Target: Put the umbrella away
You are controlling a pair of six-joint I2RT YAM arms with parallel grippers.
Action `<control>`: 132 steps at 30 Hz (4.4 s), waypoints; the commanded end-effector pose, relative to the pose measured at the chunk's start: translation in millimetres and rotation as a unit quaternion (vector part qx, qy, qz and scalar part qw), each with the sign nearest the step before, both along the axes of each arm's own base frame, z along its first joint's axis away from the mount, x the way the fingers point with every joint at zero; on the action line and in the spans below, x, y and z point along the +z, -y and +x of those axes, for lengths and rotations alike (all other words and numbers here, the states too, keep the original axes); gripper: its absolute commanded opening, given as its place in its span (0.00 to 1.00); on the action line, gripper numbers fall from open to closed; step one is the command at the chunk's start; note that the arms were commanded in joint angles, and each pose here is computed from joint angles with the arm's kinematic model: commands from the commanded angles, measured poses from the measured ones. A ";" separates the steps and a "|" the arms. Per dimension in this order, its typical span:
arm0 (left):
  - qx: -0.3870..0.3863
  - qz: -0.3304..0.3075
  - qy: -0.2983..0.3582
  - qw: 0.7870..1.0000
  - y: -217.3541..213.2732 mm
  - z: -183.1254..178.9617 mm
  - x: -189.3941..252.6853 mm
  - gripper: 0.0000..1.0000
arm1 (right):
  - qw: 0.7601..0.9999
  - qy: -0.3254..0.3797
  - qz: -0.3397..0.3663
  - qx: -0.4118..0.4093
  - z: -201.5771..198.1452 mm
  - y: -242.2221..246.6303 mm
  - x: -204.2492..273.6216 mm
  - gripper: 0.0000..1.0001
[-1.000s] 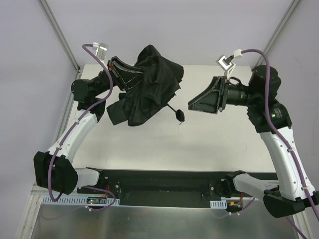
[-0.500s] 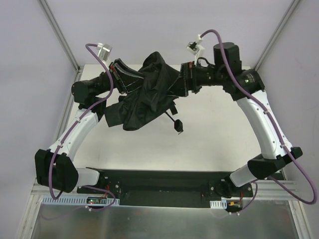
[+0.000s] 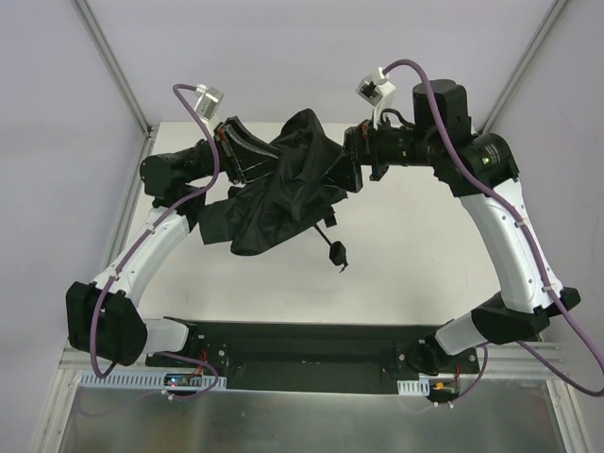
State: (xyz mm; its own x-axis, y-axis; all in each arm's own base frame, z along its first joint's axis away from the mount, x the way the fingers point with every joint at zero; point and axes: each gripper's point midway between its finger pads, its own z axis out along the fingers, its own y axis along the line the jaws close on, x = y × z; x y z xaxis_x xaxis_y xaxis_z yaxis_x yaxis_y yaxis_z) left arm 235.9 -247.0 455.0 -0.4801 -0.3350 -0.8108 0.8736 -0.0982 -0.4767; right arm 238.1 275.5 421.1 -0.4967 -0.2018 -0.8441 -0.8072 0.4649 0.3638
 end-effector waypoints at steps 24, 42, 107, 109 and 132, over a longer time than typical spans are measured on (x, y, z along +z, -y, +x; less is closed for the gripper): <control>-0.047 -0.073 0.088 0.992 15.9 -42.0 61.2 0.00 | 0.971 -0.047 0.230 0.040 -22.0 -67.7 20.4 0.96; -0.056 -0.085 0.095 0.990 39.9 -47.1 67.5 0.00 | 0.937 -0.071 0.320 0.123 -42.3 -97.4 47.5 0.62; 0.437 0.135 -0.424 0.782 -133.7 -90.2 -226.7 0.73 | 0.844 -0.039 -0.522 0.121 -34.9 -27.1 -421.2 0.00; 0.428 0.134 -0.442 0.777 -129.9 -89.7 -228.1 0.72 | 0.849 -0.098 -0.497 0.149 -55.7 -30.6 -429.2 0.00; 0.311 0.067 -0.653 0.687 -73.4 -48.6 -295.5 0.89 | 0.908 -0.163 -0.376 0.085 -45.0 -60.6 -391.5 0.22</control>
